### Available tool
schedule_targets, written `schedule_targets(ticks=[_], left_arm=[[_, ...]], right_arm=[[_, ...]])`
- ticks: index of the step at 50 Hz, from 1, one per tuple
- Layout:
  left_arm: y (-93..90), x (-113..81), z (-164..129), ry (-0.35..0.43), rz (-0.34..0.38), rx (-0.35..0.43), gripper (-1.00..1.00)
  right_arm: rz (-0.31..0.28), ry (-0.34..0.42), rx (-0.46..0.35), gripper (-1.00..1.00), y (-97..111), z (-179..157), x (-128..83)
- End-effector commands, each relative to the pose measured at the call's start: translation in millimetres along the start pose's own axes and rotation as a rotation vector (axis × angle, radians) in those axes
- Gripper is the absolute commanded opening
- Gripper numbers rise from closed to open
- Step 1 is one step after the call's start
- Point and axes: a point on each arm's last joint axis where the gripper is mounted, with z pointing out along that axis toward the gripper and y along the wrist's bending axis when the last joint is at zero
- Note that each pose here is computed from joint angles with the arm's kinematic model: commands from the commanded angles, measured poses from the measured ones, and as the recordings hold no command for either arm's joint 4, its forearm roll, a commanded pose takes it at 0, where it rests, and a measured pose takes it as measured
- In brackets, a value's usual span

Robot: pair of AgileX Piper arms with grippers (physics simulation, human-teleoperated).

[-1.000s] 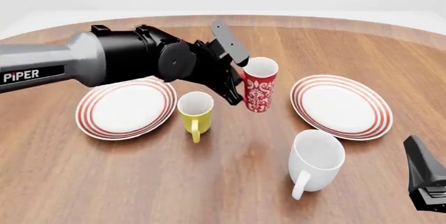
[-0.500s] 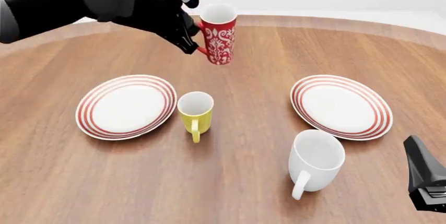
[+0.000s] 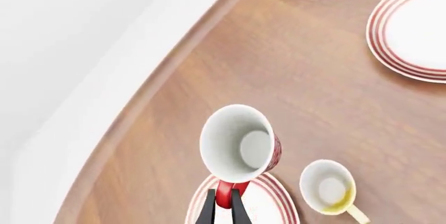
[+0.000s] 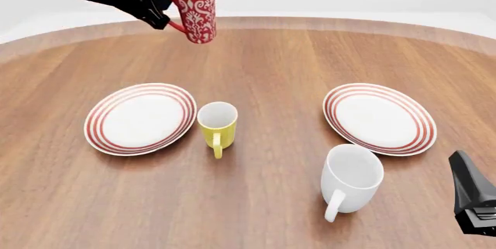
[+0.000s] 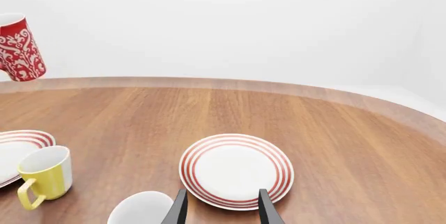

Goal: Put the red mug on the left plate.

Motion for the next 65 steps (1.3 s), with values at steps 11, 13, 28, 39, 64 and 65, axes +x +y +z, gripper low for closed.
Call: schedule_targets(ticks=[11, 13, 28, 39, 64, 65], left_arm=[[24.4, 29.1, -35.2, 0.022, -0.056, -0.111, -1.00], [23.9, 34.7, -35.0, 0.032, -0.064, -0.115, -1.00], [22.6, 65.7, -39.7, 0.069, -0.129, -0.155, -1.00], [20.0, 85.0, -31.9, 0.090, -0.167, -0.172, -1.00], [-1.5, 143.8, -12.3, 0.150, -0.255, -0.194, -1.00], [-3.6, 151.4, -11.1, 0.159, -0.255, -0.199, -1.00]], right_arm=[[0.000, 0.000, 0.000, 1.00, 0.0, 0.0, 0.0], [0.000, 0.000, 0.000, 1.00, 0.0, 0.0, 0.0], [0.000, 0.000, 0.000, 1.00, 0.0, 0.0, 0.0], [0.000, 0.000, 0.000, 1.00, 0.0, 0.0, 0.0], [0.000, 0.000, 0.000, 1.00, 0.0, 0.0, 0.0], [0.000, 0.000, 0.000, 1.00, 0.0, 0.0, 0.0]])
